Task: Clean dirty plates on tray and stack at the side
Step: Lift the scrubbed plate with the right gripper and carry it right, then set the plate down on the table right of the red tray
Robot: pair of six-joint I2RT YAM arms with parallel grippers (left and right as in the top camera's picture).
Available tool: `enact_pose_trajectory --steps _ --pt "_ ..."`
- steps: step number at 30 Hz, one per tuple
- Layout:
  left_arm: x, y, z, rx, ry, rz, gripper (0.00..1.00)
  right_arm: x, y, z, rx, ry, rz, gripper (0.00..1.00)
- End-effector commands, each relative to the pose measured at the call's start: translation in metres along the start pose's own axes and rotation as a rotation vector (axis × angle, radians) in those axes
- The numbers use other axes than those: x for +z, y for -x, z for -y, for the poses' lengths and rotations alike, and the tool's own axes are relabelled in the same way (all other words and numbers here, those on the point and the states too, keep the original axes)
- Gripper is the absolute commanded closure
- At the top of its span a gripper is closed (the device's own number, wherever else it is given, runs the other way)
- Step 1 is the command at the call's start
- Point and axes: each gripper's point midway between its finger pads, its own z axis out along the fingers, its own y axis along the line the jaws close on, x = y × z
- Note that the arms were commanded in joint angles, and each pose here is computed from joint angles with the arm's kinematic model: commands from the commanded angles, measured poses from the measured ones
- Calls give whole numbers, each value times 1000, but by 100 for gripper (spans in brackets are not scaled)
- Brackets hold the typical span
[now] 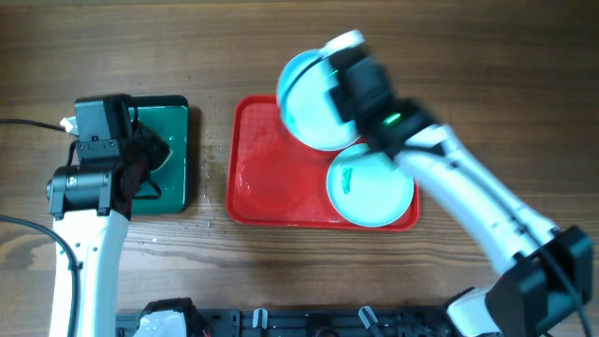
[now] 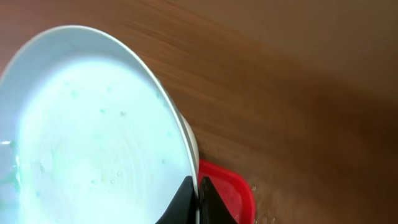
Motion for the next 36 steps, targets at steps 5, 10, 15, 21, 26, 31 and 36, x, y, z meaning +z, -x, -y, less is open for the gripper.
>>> enact_pose_trajectory --steps 5,10,15,21,26,31,36 --pt "-1 0 0 -17 1 -9 96 23 -51 147 547 197 -75 96" --pt "-1 0 0 -17 0 -9 96 40 -146 232 730 -29 -185 96" --pt "-1 0 0 -17 1 -10 96 54 -194 257 820 -106 -233 96" --pt "-1 -1 -1 -16 3 -13 96 77 -217 255 869 -114 -269 91" --pt "-1 -1 -1 -17 3 -12 96 84 -199 232 886 33 -228 33" --pt "-1 -1 -1 -17 3 -12 96 89 -149 177 824 290 -141 32" --pt "-1 -1 -1 -16 2 -13 96 95 -113 96 716 380 -162 40"
